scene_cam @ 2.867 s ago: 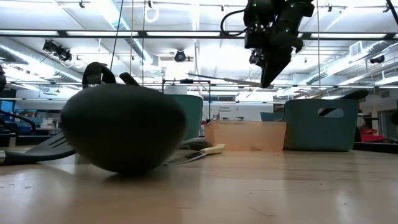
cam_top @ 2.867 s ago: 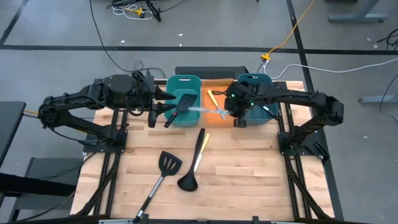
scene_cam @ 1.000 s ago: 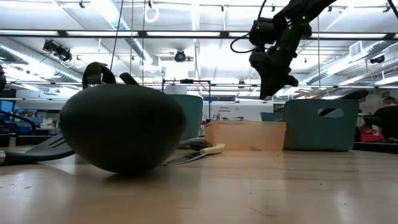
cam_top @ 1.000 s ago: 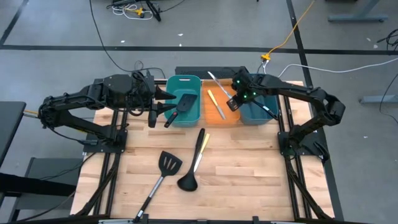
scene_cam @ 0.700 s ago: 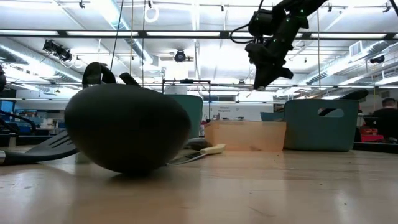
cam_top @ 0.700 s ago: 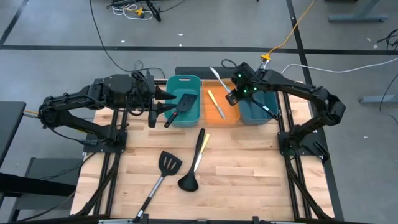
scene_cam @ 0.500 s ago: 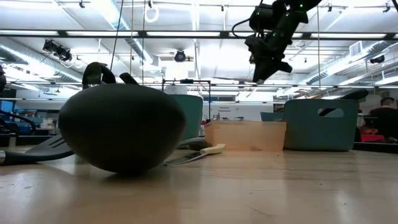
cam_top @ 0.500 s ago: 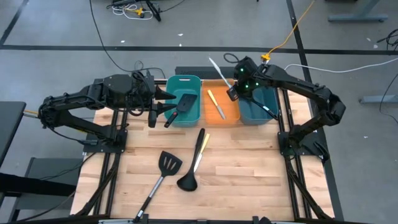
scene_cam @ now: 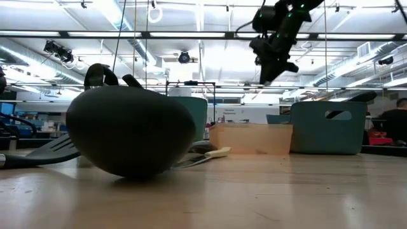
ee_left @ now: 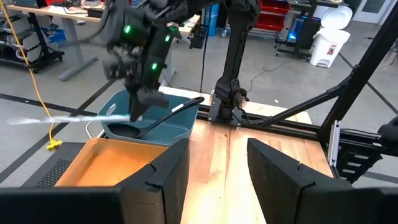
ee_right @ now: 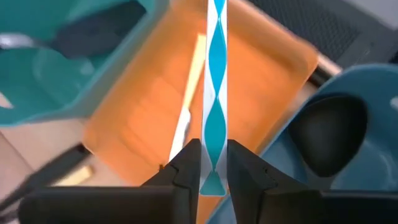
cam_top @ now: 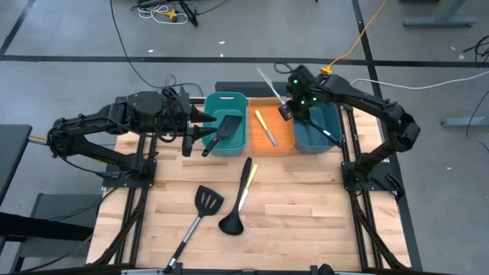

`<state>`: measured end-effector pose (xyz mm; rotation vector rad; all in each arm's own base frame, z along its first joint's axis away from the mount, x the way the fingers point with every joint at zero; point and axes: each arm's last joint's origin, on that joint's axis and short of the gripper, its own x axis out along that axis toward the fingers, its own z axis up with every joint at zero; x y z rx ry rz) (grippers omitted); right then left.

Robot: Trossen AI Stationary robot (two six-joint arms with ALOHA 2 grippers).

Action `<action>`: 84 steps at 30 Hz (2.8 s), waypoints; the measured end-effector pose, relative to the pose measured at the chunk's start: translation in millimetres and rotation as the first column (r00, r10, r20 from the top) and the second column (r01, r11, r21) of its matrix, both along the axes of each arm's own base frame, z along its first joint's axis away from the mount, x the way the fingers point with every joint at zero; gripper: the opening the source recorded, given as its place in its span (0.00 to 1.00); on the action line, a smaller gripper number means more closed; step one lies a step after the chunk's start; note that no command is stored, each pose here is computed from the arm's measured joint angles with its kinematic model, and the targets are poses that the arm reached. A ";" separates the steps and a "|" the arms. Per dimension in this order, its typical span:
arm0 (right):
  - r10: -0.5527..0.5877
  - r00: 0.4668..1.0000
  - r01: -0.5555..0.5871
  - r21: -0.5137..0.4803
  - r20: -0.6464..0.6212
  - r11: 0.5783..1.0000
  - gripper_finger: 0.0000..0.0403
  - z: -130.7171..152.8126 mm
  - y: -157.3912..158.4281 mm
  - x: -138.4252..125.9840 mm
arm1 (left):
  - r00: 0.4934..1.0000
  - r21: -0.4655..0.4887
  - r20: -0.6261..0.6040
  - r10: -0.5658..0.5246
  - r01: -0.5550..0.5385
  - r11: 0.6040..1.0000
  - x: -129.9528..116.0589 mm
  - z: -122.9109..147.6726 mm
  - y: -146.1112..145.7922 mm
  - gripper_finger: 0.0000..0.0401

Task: Pick & Place Kitchen Items
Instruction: Put the blue table knife into the orange bin, then put the yellow table knife into the orange bin

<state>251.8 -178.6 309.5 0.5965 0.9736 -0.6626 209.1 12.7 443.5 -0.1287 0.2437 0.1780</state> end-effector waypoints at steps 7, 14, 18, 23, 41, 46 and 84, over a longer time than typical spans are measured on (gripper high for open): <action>0.014 0.995 -0.005 0.084 -0.103 0.996 0.17 -36.5 -5.7 22.3 | 1.000 -0.011 0.002 0.003 -0.003 1.000 0.0 0.0 0.0 0.42; 0.062 0.987 -0.042 0.138 -0.150 0.990 0.17 -52.3 4.3 34.9 | 1.000 -0.021 0.003 0.005 -0.005 1.000 0.0 0.0 0.0 0.42; 0.067 0.984 -0.041 0.156 -0.165 0.987 0.17 -63.3 13.0 36.4 | 1.000 -0.021 0.003 0.008 -0.008 1.000 0.0 0.0 0.1 0.42; 0.056 0.979 -0.020 0.185 -0.193 0.983 0.16 -89.1 19.9 32.2 | 1.000 -0.020 0.003 0.008 -0.008 1.000 0.0 0.0 0.1 0.42; 0.058 0.988 -0.028 0.202 -0.145 0.979 0.26 -107.9 21.8 31.1 | 1.000 -0.035 0.006 0.014 -0.013 0.999 0.0 0.0 0.1 0.42; 0.055 0.987 -0.026 0.189 -0.153 0.982 0.34 -108.0 21.4 30.9 | 1.000 -0.035 0.006 0.014 -0.013 0.999 0.0 0.0 0.1 0.42; 0.490 0.861 -0.446 -0.258 0.139 0.857 0.41 18.9 119.3 28.3 | 0.952 -0.121 -0.129 -0.277 0.262 0.957 29.9 -24.6 -10.1 0.42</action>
